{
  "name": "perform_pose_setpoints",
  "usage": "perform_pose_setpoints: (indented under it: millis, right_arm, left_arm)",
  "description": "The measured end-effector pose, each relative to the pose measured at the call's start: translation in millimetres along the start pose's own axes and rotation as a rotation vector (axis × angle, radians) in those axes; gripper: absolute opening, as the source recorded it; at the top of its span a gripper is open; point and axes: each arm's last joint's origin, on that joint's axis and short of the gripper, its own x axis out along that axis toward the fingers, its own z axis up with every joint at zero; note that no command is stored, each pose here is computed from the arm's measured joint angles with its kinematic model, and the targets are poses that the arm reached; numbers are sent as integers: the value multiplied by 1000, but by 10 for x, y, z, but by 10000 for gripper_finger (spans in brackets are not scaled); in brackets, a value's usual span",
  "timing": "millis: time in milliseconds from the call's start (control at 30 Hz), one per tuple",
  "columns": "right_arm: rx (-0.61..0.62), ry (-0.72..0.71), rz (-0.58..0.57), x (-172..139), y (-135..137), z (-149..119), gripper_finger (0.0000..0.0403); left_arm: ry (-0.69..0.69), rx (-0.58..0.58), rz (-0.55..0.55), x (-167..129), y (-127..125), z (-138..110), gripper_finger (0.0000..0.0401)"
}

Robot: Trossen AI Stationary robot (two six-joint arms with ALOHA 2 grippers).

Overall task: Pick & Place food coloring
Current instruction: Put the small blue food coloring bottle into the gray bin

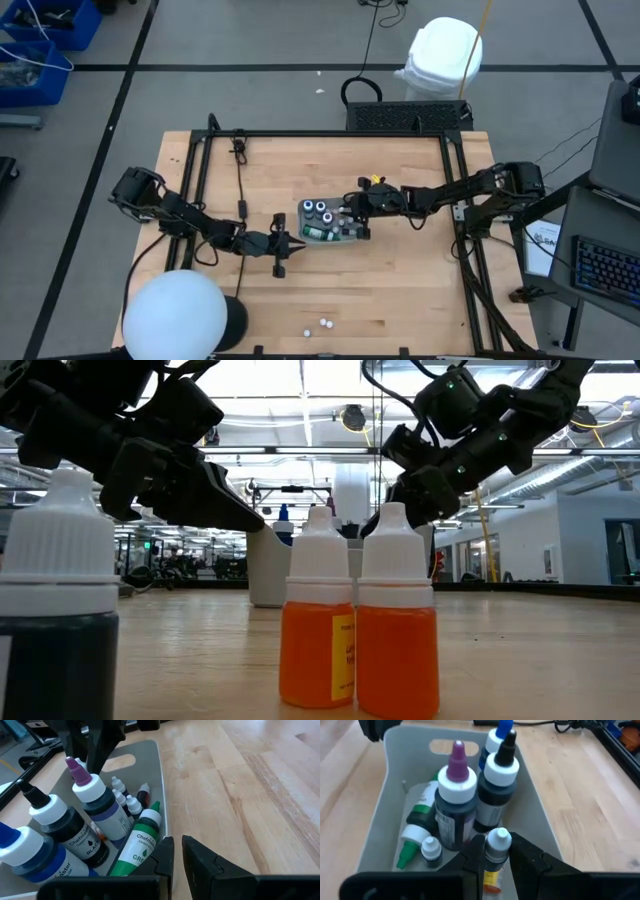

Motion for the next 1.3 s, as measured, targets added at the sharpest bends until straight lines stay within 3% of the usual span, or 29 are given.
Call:
perform_pose_setpoints:
  millis: [1300]
  right_arm:
    - [5,72,0,-4,-13,-64,76]
  left_arm:
    - [2,-34,0,0,0,-2,47]
